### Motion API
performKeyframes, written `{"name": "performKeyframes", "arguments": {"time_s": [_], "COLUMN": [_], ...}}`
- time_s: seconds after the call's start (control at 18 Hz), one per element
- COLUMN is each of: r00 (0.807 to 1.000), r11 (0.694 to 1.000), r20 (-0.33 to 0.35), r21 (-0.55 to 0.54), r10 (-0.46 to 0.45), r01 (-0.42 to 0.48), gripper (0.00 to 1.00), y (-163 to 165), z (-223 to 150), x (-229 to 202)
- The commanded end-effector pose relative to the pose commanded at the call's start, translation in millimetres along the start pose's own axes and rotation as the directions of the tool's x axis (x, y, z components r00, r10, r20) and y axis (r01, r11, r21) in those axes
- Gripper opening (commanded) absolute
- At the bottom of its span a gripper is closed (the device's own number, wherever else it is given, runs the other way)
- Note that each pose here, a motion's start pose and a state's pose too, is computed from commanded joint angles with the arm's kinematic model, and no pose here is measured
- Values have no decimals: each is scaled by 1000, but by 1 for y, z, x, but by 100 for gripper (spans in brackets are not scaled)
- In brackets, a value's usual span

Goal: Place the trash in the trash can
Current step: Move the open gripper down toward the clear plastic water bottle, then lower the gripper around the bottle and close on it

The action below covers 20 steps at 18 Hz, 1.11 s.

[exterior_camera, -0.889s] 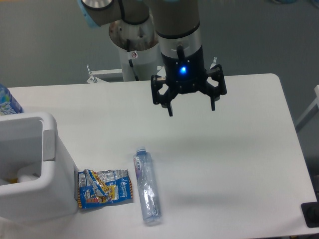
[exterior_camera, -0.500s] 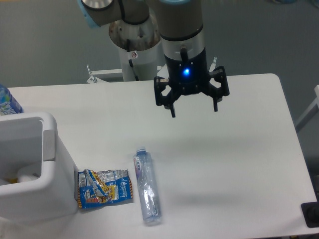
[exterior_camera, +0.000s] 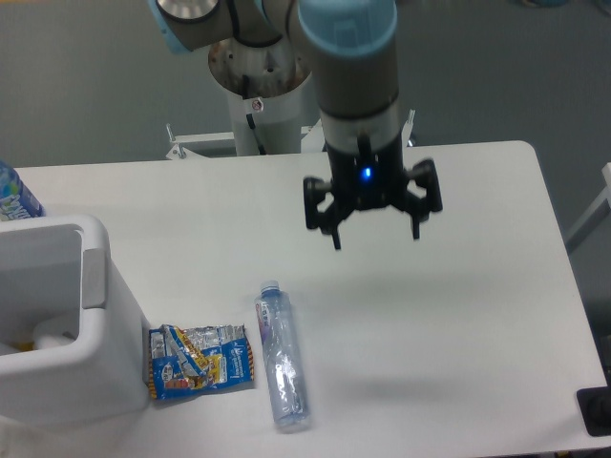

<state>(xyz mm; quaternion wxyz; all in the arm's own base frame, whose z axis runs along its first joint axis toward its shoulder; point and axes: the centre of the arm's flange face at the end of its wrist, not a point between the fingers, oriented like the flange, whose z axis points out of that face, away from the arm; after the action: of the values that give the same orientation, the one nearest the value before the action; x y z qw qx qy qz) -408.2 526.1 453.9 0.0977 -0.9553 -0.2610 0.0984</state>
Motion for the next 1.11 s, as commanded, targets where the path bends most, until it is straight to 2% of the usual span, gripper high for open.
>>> {"name": "performKeyframes", "arguments": {"time_s": [0.11,0.28,0.5,0.61,0.89,1.11], "r00": [1000,999,981,972,968,967], "r11": [1000,999,999,998,991,992], "r20": [-7,-51,-195,-237,-247,-250], "r21": [10,-31,-46,-63,-132,-129], "r10": [-17,11,9,2,-39,-45], "r01": [17,-13,-19,-18,6,12], "gripper": [100,100,100,100,100,100], "y": [-14,-23,-30,-29,-27,-29], "z": [32,80,119,137,184,204], "x": [19,43,65,70,75,92]}}
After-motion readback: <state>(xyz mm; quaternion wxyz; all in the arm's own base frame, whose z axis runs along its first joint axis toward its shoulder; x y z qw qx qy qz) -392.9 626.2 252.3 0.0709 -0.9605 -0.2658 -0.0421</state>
